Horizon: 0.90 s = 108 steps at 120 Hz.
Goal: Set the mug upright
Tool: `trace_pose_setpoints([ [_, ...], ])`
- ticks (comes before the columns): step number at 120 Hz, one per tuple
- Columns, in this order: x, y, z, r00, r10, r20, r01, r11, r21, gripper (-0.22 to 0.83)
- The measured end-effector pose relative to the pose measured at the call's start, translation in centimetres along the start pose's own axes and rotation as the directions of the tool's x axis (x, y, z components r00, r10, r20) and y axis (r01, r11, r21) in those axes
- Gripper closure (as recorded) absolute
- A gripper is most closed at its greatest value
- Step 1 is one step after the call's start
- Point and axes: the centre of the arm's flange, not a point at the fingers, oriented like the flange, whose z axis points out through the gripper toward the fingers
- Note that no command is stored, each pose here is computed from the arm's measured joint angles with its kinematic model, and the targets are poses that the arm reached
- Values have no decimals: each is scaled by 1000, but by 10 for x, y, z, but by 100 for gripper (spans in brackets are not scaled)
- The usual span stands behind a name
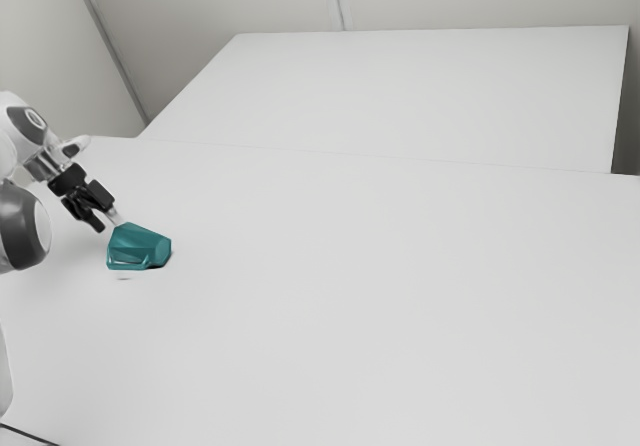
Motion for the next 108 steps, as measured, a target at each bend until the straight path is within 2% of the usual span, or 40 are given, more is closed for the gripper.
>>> trace_pose_setpoints([
  [56, 5, 3, 20, 999, 36, -36, -40, 991, -124, 0],
  [108, -11, 13, 31, 1000, -12, -8, 10, 982, -191, 0],
])
